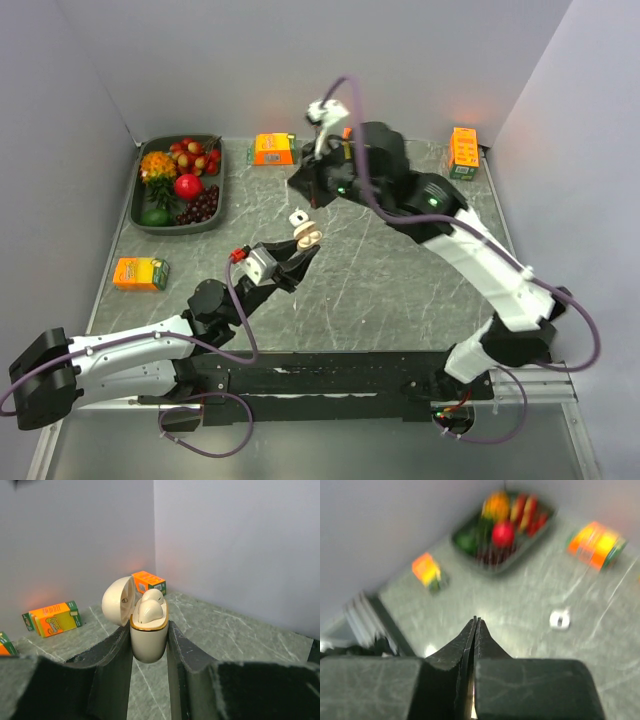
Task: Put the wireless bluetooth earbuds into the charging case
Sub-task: Close the charging case.
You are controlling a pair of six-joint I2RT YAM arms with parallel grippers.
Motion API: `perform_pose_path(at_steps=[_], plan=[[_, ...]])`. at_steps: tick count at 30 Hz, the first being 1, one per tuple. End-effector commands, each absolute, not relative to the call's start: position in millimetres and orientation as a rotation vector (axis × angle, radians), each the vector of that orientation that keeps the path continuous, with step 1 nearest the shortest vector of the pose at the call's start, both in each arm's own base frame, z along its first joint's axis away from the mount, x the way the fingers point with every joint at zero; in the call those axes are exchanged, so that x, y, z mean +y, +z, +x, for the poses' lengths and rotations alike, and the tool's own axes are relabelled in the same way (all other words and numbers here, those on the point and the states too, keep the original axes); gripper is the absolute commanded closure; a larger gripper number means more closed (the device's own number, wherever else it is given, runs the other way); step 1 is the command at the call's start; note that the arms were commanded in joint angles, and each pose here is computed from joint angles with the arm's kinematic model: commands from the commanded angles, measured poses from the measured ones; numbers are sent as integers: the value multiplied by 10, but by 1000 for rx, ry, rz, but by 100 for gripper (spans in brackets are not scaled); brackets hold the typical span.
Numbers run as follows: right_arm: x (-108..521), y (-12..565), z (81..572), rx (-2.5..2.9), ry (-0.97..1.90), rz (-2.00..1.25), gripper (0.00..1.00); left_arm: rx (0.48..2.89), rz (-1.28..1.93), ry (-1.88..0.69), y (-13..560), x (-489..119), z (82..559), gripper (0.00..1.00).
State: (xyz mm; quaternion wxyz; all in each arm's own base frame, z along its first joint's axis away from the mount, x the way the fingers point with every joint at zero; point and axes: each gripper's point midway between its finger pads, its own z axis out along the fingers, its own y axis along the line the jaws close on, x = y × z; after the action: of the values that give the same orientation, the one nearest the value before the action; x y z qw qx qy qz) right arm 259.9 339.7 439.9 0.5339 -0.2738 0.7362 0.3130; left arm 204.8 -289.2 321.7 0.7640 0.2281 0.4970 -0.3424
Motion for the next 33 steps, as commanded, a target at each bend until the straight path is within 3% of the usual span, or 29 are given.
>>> perform_pose_path(at_steps=[1, 17, 33], plan=[[3419, 3962, 2366, 1961, 773, -807, 100, 1038, 532, -745, 3314, -2881, 1983, 99], [3366, 3504, 2130, 2085, 819, -843, 100, 1050, 472, -723, 3346, -2825, 2061, 99], [3173, 3515, 2007, 2078, 810, -773, 100, 1079, 414, -705, 3321, -2769, 2137, 99]])
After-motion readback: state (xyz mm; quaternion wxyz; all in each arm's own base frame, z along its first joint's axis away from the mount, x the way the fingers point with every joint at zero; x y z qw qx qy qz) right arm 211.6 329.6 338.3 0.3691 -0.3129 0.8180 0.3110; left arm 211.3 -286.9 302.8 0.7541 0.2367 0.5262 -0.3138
